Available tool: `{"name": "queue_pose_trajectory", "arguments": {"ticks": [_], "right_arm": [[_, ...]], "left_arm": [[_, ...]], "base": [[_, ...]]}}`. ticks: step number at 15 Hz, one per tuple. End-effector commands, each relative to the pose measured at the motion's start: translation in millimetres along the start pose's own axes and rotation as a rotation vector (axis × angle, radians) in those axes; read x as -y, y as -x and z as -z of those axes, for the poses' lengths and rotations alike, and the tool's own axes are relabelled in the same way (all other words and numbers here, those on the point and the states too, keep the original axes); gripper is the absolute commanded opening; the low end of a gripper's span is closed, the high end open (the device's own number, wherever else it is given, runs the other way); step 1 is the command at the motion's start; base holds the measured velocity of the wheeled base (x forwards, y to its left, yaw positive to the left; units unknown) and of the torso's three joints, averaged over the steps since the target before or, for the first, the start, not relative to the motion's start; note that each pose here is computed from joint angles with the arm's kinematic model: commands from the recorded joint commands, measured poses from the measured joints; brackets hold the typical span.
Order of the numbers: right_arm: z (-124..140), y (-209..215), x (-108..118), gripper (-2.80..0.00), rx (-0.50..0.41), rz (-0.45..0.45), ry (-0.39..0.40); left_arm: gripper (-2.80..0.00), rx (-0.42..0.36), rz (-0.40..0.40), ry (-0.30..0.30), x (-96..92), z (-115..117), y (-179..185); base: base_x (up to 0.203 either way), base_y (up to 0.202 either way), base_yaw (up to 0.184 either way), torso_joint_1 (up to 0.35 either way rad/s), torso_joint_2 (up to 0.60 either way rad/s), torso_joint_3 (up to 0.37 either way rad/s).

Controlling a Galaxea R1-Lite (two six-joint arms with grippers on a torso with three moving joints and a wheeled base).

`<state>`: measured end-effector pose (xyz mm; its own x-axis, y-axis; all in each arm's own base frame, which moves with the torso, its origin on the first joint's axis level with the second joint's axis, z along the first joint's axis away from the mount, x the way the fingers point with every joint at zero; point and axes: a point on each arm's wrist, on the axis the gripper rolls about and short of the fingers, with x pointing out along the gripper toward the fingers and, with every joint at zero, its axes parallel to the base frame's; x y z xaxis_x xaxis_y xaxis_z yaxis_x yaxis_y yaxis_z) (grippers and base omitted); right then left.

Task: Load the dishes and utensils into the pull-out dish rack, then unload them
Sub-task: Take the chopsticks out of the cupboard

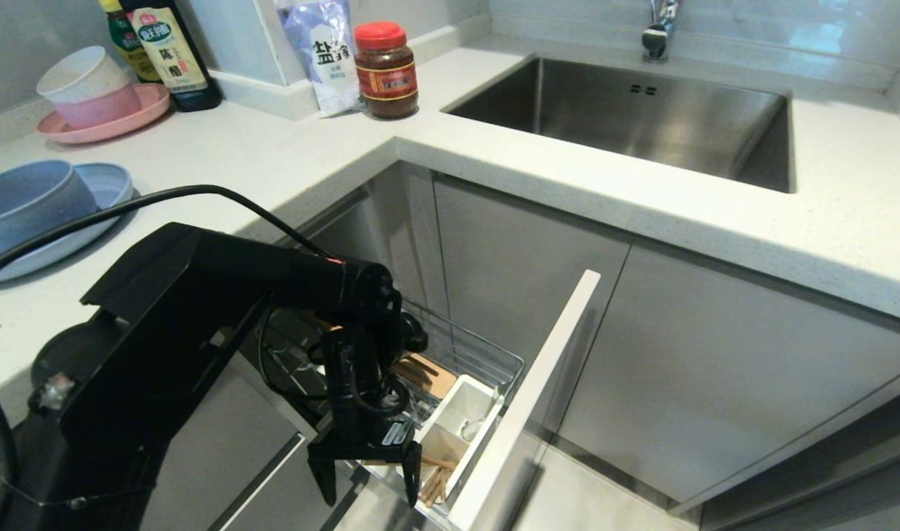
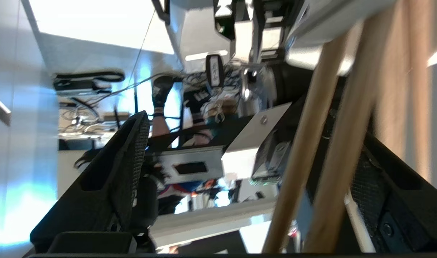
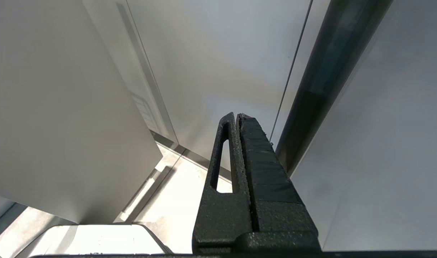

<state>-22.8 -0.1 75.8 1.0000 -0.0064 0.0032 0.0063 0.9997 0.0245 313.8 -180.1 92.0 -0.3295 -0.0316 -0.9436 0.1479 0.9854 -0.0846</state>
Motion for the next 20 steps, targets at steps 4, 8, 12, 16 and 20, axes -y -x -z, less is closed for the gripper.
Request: {"name": "queue_pose_trajectory", "arguments": {"ticks": [4,8,12,16,20], "right_arm": [[0,0,0,-2.8,0.003,0.0,0.0],[0,0,0,-2.8,0.003,0.0,0.0],[0,0,0,-2.8,0.003,0.0,0.0],[0,0,0,-2.8,0.003,0.0,0.0],[0,0,0,-2.8,0.003,0.0,0.0]], "left_arm": [[0.0,0.02,0.008,0.037,1.5,-3,2],[-2.8,0.021,0.008,0.037,1.5,-3,3],[-2.8,0.031,0.012,0.036,2.4,-2,4],[-2.8,0.036,0.014,0.024,6.0,0,6],[-2.8,0.022,0.049,0.004,16.0,6,6]], "base": [[0.0,0.0,0.0,0.0,0.0,0.0],[0.0,0.0,0.0,0.0,0.0,0.0],[0.0,0.0,0.0,0.0,0.0,0.0],[0.0,0.0,0.0,0.0,0.0,0.0],[0.0,0.0,0.0,0.0,0.0,0.0]]}}
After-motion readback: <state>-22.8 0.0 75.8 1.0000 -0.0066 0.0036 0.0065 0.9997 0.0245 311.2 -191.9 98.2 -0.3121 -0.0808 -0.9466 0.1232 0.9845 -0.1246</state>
